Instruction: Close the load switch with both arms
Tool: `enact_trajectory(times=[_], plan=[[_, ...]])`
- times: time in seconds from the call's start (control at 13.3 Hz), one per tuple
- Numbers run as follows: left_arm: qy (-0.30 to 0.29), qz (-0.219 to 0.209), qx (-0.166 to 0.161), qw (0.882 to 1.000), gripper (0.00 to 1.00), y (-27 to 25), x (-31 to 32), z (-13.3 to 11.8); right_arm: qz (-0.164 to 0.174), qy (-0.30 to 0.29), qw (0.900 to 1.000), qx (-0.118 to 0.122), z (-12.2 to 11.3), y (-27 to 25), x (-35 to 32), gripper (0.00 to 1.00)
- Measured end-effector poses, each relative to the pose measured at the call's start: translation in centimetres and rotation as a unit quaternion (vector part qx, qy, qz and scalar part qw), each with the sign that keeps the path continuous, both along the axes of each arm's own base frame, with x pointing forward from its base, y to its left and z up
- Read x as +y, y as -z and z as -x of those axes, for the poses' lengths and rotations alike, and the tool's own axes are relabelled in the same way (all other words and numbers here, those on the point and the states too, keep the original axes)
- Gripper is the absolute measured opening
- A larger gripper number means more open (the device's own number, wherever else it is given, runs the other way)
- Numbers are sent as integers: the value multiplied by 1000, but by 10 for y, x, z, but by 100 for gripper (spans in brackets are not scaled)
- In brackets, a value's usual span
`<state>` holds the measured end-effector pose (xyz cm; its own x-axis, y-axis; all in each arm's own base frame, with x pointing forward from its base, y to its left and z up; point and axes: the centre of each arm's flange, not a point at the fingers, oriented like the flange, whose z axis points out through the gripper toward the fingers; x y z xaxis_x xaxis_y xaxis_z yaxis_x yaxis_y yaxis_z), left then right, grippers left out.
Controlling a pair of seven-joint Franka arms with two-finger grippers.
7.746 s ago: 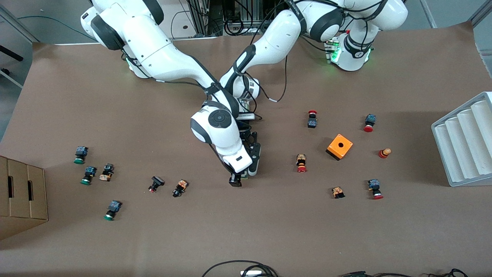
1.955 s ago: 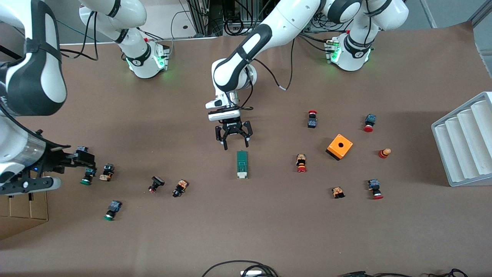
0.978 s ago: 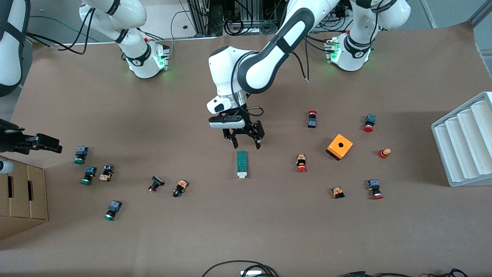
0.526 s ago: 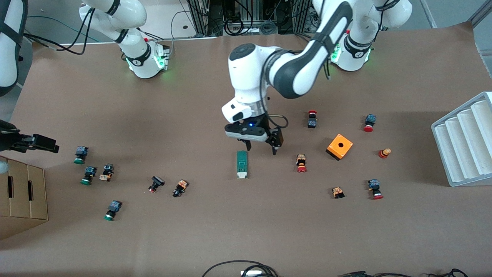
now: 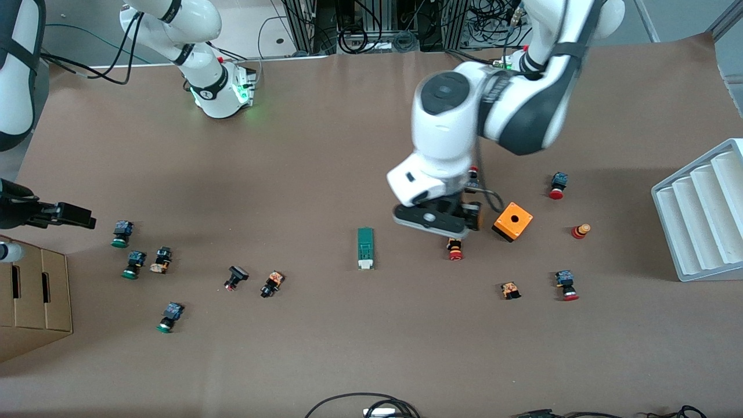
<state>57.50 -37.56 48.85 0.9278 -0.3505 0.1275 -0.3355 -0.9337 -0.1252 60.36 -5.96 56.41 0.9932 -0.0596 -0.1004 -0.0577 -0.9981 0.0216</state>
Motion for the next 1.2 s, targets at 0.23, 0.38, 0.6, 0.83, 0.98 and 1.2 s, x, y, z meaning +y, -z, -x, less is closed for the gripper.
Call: enact_trajectory(times=[0.23, 0.38, 0.6, 0.83, 0.98, 1.2], plan=[[-1, 10, 51, 999, 100, -11, 53, -22, -6, -9, 1000, 1, 19, -7, 11, 100], [-4, 8, 67, 998, 100, -18, 86, -33, -7, -7, 1000, -2, 30, -12, 10, 100], [-17, 13, 78, 997, 100, -29, 127, -43, -5, 15, 1000, -8, 37, -14, 10, 100], [-49, 13, 86, 995, 100, -37, 173, -53, -3, 37, 999, -15, 38, -17, 17, 100], [-66, 8, 104, 992, 100, -39, 199, -53, -3, 34, 999, -14, 38, -17, 19, 100], [-86, 3, 121, 989, 100, -41, 225, -52, -4, 27, 1000, -13, 38, -17, 18, 100]])
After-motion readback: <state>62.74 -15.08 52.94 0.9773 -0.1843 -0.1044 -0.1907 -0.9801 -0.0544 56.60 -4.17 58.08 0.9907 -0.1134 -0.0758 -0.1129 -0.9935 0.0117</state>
